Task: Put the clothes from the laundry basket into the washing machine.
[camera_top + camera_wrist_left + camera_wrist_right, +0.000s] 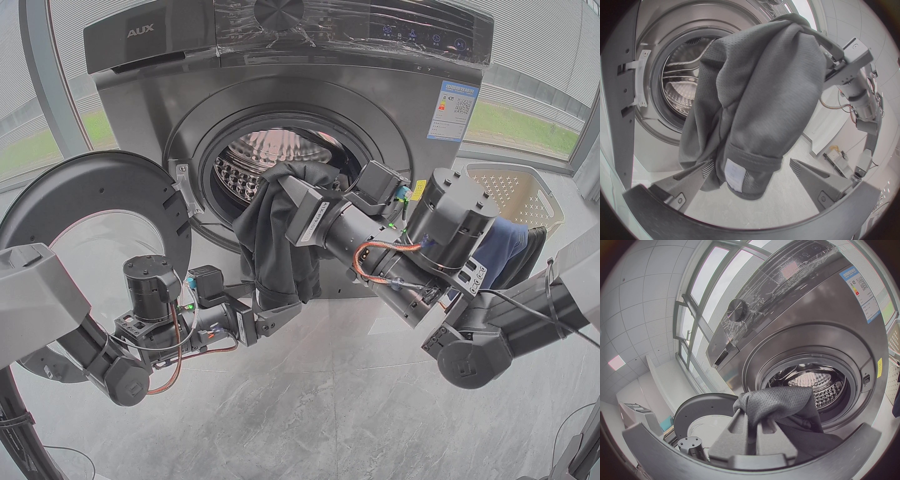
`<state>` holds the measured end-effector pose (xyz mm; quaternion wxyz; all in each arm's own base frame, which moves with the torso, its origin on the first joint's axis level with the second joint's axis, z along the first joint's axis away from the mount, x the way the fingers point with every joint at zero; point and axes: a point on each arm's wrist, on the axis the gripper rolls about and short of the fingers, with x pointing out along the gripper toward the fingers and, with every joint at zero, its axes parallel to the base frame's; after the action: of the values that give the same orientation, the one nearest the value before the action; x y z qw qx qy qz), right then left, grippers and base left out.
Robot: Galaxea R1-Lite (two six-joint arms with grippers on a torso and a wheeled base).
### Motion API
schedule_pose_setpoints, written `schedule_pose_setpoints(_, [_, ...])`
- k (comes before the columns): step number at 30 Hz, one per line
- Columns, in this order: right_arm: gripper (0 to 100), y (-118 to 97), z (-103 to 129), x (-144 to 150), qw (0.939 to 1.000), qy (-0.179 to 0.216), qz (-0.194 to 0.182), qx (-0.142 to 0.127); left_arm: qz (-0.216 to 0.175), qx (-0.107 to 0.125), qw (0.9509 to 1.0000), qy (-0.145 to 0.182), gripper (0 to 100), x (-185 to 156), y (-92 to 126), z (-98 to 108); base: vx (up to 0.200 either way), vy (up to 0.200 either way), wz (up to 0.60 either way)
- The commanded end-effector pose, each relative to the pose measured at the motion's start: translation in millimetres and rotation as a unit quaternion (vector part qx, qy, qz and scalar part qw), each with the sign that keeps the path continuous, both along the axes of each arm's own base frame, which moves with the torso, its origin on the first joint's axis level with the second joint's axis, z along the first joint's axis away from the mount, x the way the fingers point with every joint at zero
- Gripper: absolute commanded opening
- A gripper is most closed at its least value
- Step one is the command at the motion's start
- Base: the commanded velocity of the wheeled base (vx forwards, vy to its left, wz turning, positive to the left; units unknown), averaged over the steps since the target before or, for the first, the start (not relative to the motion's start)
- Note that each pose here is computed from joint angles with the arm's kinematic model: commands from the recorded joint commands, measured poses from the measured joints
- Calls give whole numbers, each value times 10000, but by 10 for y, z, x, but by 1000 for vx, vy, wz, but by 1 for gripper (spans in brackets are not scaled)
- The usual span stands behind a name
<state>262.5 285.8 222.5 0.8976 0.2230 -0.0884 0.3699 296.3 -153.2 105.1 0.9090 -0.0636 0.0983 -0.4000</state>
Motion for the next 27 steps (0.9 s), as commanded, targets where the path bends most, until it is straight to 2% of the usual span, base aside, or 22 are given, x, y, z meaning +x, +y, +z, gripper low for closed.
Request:
schedule_pose_setpoints(1, [0,-2,6,-4,10000,-9,1,12,112,-49,9998,-130,100,79,-58,19,0,0,0])
schedule_pose_setpoints(2, [0,-2,2,-4,10000,-4,1,6,135,-57,9998,-152,0,86,-60,23,0,0,0])
schedule_pose_setpoints(12, [0,3,-22,1,10000,23,-4,-10,151,-292,9987,-392,0,19,-176,93,0,0,0])
schedule_pose_setpoints(17, [0,47,-151,61,9998,125,-80,-140,-72,-377,9979,-530,0,-323,-227,224,0,0,0])
schedule_pose_setpoints(22, [0,66,-203,61,9998,80,-79,-156,-211,-324,9982,-459,0,-586,-175,249,0,0,0])
schedule_pose_setpoints(23, [100,68,-210,55,9998,49,-71,-157,-241,-334,9980,-471,0,-636,-156,255,0,0,0])
schedule_pose_setpoints(27, [100,58,-283,21,9995,130,-52,-271,-225,-469,9965,-652,0,-724,-90,274,0,0,0])
